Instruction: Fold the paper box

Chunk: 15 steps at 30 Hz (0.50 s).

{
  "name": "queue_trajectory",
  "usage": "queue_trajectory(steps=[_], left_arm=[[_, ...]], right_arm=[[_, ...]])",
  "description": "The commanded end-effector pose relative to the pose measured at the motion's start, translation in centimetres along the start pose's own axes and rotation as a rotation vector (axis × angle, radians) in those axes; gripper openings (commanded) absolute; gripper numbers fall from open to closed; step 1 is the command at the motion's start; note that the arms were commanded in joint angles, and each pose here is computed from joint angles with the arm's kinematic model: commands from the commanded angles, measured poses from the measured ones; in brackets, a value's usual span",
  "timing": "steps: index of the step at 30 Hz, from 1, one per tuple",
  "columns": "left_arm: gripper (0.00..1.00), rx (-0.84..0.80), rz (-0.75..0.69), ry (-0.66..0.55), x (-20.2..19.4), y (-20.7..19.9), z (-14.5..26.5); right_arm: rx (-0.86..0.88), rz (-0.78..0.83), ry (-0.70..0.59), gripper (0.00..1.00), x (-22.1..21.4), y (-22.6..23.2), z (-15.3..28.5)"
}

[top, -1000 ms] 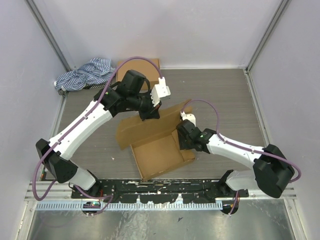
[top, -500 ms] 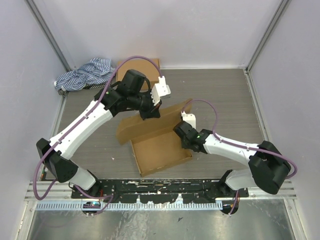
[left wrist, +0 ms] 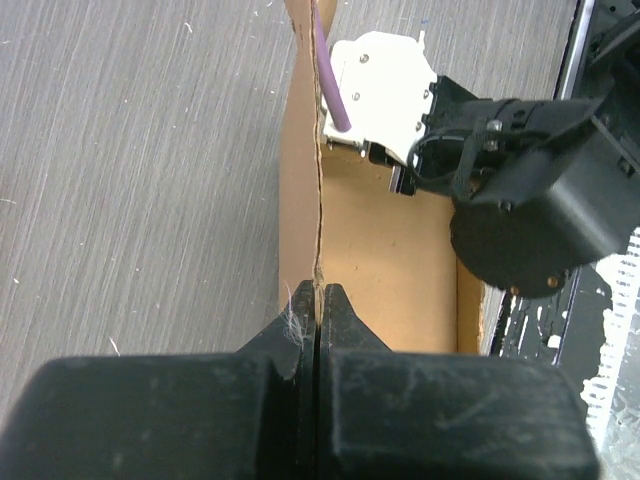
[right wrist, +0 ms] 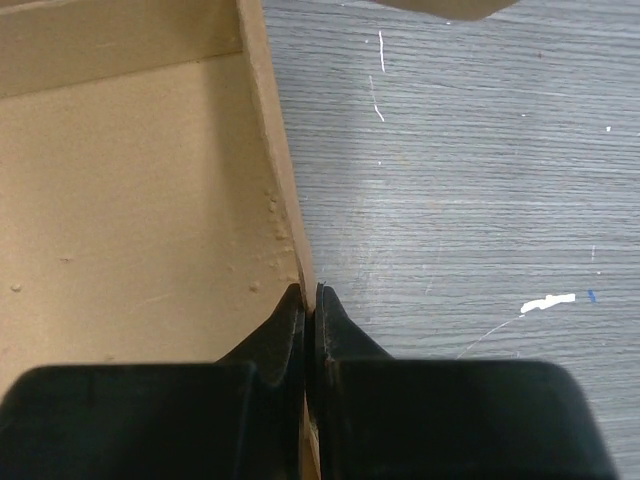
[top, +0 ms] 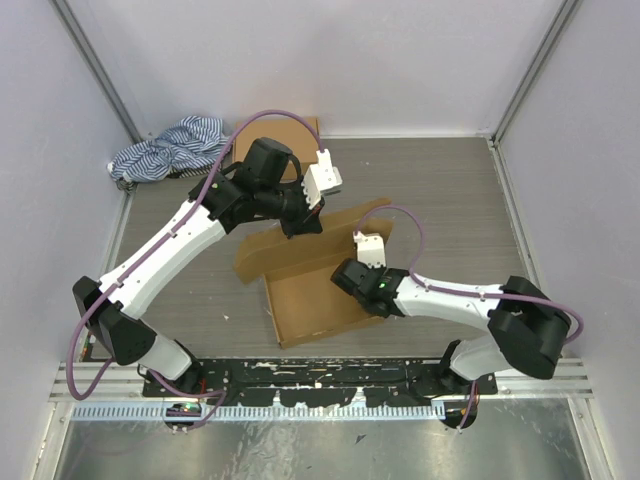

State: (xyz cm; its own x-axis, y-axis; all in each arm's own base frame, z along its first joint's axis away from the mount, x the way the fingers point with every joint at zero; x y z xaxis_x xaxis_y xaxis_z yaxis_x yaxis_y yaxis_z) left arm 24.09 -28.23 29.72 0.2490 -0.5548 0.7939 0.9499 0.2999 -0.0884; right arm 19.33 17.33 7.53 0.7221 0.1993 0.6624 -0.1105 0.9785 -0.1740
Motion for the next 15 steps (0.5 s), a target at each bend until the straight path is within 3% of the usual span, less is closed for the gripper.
queue_trajectory(steps=[1, 7, 9, 15], left_arm=[[0.01, -0.019, -0.013, -0.052, 1.3, -0.4, 0.1], [0.01, -0.019, -0.012, -0.048, 1.2, -0.6, 0.3], [0.02, -0.014, -0.014, -0.049, 1.2, -0.5, 0.3], [0.01, -0.011, -0.010, -0.045, 1.1, -0.4, 0.1]], right_arm=[[-0.144, 0.028, -0.013, 0.01, -0.4, -0.5, -0.6], [-0.115, 0.026, 0.015, 0.01, -1.6, 0.8, -1.1], [-0.076, 0.002, 0.011, 0.06, -1.3, 1.2, -0.8], [-0.009, -0.024, -0.009, 0.50, 0.0, 1.7, 0.5]])
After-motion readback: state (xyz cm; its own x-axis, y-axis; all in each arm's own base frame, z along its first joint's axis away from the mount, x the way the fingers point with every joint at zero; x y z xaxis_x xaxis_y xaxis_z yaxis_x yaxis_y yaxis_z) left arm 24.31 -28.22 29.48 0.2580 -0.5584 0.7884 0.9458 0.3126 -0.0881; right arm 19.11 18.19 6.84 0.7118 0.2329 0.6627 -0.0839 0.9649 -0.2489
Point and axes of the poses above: each gripper's point midway between its finger pads, its own z axis back along the fingers, its own y axis along the line the jaws close on, x = y × z, the point moved 4 cm from there along z, back along the fingers, and after that the axes turned 5 degrees about z, right-handed, at the moved point
